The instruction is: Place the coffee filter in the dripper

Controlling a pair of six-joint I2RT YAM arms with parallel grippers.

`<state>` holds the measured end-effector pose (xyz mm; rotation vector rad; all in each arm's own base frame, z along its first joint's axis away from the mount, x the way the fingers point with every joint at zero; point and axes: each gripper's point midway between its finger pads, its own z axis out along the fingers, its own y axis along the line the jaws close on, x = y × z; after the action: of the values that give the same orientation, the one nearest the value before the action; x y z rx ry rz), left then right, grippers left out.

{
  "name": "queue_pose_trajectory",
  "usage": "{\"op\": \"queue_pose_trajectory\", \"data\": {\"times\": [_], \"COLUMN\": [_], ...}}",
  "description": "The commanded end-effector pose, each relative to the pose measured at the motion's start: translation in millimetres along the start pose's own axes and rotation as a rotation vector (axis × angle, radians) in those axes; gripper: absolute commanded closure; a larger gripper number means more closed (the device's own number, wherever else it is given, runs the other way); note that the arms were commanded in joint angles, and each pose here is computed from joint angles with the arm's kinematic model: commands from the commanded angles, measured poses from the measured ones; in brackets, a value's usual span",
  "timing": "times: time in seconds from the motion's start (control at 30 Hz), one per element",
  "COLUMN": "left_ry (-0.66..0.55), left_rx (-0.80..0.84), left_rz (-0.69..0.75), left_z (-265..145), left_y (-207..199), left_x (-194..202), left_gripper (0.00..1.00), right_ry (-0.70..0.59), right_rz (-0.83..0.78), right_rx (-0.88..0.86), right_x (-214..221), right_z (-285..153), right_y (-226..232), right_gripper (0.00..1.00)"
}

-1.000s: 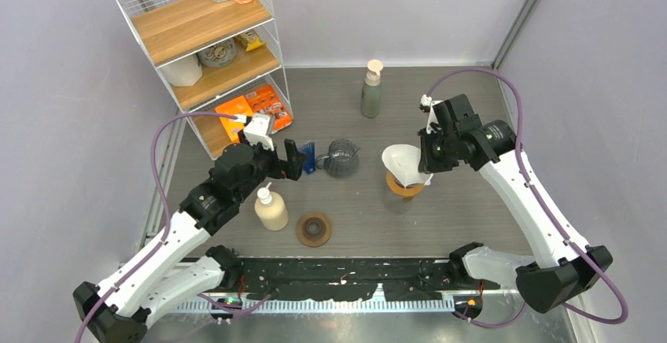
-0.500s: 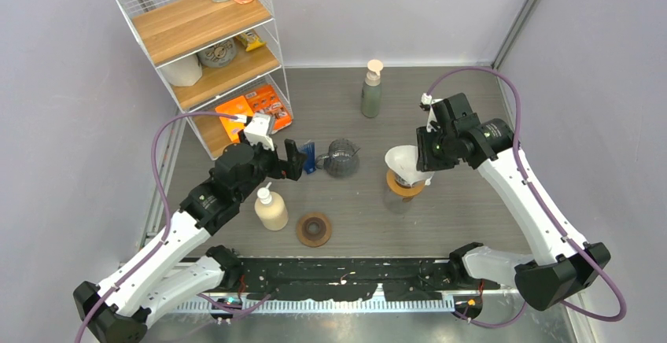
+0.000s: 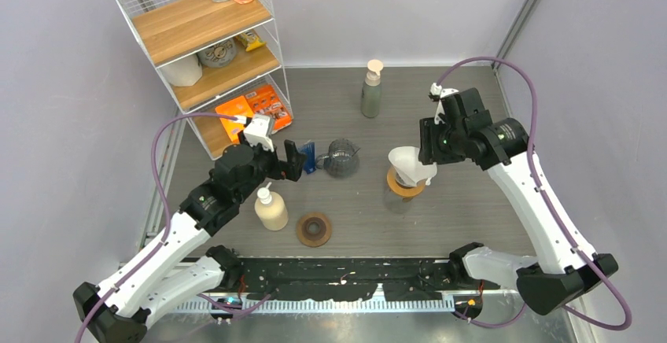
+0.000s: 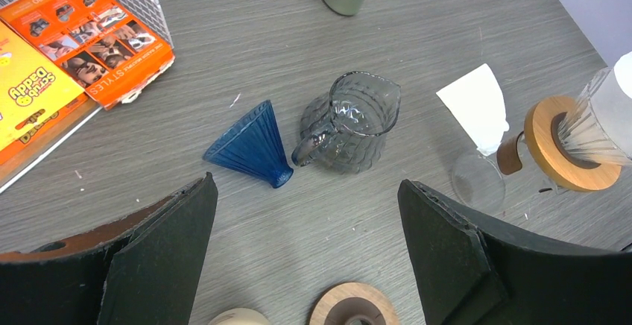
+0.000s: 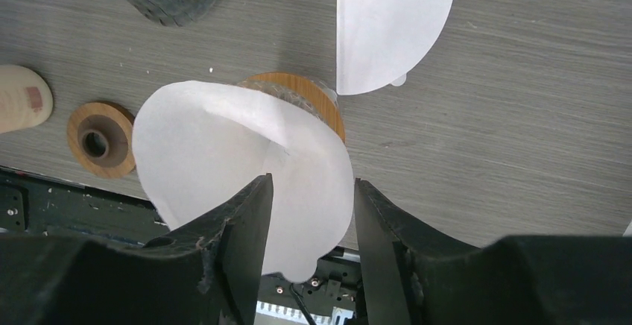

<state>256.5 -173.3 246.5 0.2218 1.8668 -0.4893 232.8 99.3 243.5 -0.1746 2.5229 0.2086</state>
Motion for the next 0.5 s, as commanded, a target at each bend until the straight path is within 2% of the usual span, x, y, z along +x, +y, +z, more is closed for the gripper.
{"op": "queue_pose_trajectory", "data": {"times": [0.0, 0.13, 0.3, 0.47], "left_ry": [-0.071, -0.076, -0.077, -0.080], "left_rx": [-0.001, -0.005, -0.007, -0.009], "left_rz": [0.000, -0.001, -0.002, -0.003], "left_z": [-3, -4, -4, -5], "left_y": [1, 2, 2, 3], "left_x": [-17, -18, -17, -18], "left_gripper": [0.00, 0.00, 0.01, 0.00], "right_ry": [-0.116, -0.144, -0.131, -0.080], "right_rz": [0.021, 0.031, 0.051, 0.083], "right_rx": [-0.006, -0.087, -0.189, -0.154], "right_x": [-19, -24, -22, -15], "right_z": [-32, -45, -45, -26], "right_y": [-1, 13, 33, 32], "right_gripper": [0.49, 0.50, 0.57, 0.60]}}
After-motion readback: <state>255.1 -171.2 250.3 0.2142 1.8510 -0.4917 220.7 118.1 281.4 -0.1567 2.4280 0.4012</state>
